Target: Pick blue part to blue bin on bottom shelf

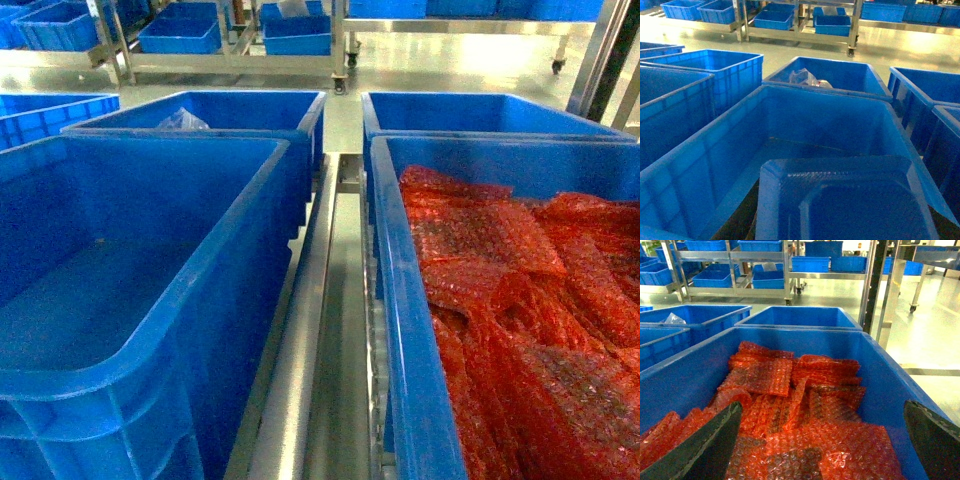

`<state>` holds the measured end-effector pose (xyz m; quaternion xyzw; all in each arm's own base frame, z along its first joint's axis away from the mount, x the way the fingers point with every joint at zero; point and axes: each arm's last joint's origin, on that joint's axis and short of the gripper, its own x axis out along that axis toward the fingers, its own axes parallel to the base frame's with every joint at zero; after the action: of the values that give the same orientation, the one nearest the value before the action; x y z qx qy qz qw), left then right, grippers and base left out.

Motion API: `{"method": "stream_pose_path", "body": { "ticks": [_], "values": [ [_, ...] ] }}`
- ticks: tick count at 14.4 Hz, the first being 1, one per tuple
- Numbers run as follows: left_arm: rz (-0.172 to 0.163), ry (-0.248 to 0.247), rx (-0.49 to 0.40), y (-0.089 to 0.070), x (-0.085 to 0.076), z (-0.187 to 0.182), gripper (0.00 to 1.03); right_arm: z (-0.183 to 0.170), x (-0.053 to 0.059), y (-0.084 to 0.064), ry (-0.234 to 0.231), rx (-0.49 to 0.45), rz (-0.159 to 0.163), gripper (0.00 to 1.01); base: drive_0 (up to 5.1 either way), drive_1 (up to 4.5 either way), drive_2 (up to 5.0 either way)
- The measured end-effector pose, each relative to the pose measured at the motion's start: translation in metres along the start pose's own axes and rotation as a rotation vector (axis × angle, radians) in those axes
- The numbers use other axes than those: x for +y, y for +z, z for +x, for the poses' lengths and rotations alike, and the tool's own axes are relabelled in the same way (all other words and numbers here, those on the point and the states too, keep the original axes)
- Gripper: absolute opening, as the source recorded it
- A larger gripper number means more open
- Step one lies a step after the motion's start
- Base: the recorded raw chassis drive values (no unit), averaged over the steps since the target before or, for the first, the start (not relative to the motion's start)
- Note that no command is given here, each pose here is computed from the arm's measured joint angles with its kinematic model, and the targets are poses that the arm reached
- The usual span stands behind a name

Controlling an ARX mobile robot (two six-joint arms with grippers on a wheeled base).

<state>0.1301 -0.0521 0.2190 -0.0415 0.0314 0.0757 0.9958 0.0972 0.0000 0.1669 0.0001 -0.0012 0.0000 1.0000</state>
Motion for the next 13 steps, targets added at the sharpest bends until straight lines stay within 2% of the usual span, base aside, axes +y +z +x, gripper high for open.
{"method": "stream_pose_path", "body": {
  "ticks": [6,7,8,10,12,13],
  "values": [
    [0.0,0.0,0.0,0.0,0.0,0.0,0.43,0.0,0.0,0.0,0.0,0.0,0.0,0.98,0.0,0.0,0.0],
    [0.041,0.031,0.031,-0.002,-0.001,0.001,0.43,0.0,0.0,0.0,0.0,0.0,0.0,0.98,0.0,0.0,0.0],
    [0.065,0.081,0.027,-0.001,-0.003,0.007,0.43,0.0,0.0,0.0,0.0,0.0,0.0,0.98,0.0,0.0,0.0],
    [0.06,0.104,-0.012,0.014,-0.006,0.041,0.43,0.0,0.0,0.0,0.0,0.0,0.0,0.98,0.0,0.0,0.0],
    [0.074,0.114,0.002,0.014,-0.008,0.084,0.43,0.0,0.0,0.0,0.0,-0.001,0.0,0.98,0.0,0.0,0.0],
    [0.075,0.111,0.009,0.014,-0.009,0.093,0.43,0.0,0.0,0.0,0.0,0.0,0.0,0.98,0.0,0.0,0.0]
  ]
}}
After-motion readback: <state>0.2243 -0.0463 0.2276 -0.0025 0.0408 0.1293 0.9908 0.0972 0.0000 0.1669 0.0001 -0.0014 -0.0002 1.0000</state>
